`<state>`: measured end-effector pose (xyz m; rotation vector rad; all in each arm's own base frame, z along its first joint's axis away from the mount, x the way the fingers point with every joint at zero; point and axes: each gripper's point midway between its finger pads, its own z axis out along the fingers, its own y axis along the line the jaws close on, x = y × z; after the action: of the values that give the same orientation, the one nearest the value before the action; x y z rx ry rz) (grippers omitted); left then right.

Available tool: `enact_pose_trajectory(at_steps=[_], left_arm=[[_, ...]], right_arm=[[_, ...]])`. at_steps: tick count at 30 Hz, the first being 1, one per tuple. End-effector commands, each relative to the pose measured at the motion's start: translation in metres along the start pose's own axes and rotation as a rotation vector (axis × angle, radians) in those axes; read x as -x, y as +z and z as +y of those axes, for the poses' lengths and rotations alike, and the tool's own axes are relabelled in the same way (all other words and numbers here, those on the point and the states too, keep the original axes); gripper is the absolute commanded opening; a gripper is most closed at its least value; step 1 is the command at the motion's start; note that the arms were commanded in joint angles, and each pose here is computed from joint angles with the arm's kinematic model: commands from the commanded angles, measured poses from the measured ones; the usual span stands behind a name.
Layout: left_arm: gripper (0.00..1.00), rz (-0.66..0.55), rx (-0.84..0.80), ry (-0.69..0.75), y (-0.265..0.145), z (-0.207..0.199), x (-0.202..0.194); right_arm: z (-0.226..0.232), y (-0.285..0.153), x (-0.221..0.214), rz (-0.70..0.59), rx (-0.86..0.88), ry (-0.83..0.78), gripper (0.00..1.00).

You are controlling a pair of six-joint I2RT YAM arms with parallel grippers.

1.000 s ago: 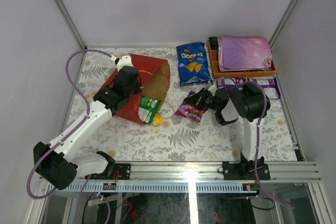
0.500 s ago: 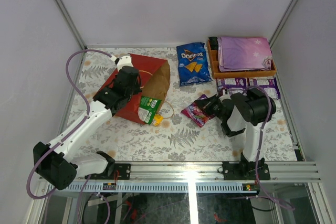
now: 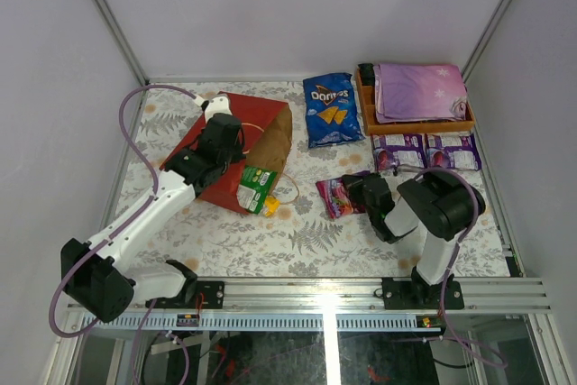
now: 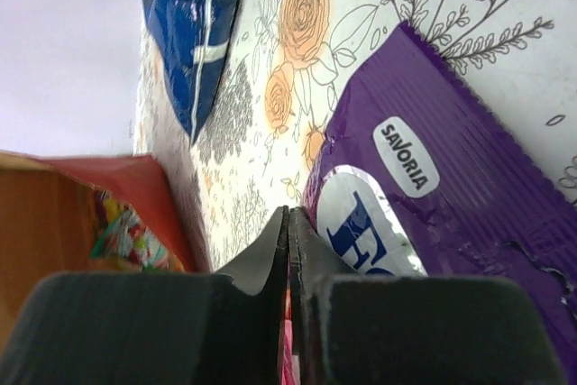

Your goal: Take the snacks out of the paper bag

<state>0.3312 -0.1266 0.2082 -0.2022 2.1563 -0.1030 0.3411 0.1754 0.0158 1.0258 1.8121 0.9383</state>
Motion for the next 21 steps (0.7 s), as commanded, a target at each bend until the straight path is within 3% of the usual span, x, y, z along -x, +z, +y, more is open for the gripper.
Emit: enact_pose_trajectory(at_steps=[1, 5, 9, 12, 13, 16, 18, 21], left_arm=[[0.0, -0.034, -0.003, -0.019, -0.001, -0.001, 0.012], [0.0, -0.038, 0.003, -0.015, -0.002, 0.002, 0.012], [0.0, -0.036, 0.02, -0.01, -0.002, 0.005, 0.011], [0.0, -0.044, 0.023, -0.012, -0.004, 0.007, 0.013], [0.0, -0.048, 0.02, -0.015, -0.005, 0.007, 0.013], [0.0, -0.051, 0.014, -0.015, -0.006, 0.006, 0.014], [0.0, -0.051, 0.011, -0.015, -0.007, 0.006, 0.014], [0.0, -0.049, -0.004, -0.016, -0.007, 0.003, 0.014]], right_arm=[[-0.039, 0.005, 0.02, -0.216, -0.233, -0.042, 0.0], [-0.021, 0.022, 0.025, -0.269, -0.19, -0.037, 0.0], [0.029, 0.03, 0.023, -0.233, -0.059, -0.116, 0.0], [0.062, 0.015, 0.03, -0.216, -0.021, -0.174, 0.09], [0.072, 0.006, 0.034, -0.213, -0.013, -0.194, 0.14], [0.081, -0.024, 0.04, -0.172, -0.054, -0.271, 0.55], [0.077, -0.042, 0.038, -0.13, -0.093, -0.296, 0.75], [0.052, -0.061, 0.022, -0.026, -0.112, -0.289, 0.79]])
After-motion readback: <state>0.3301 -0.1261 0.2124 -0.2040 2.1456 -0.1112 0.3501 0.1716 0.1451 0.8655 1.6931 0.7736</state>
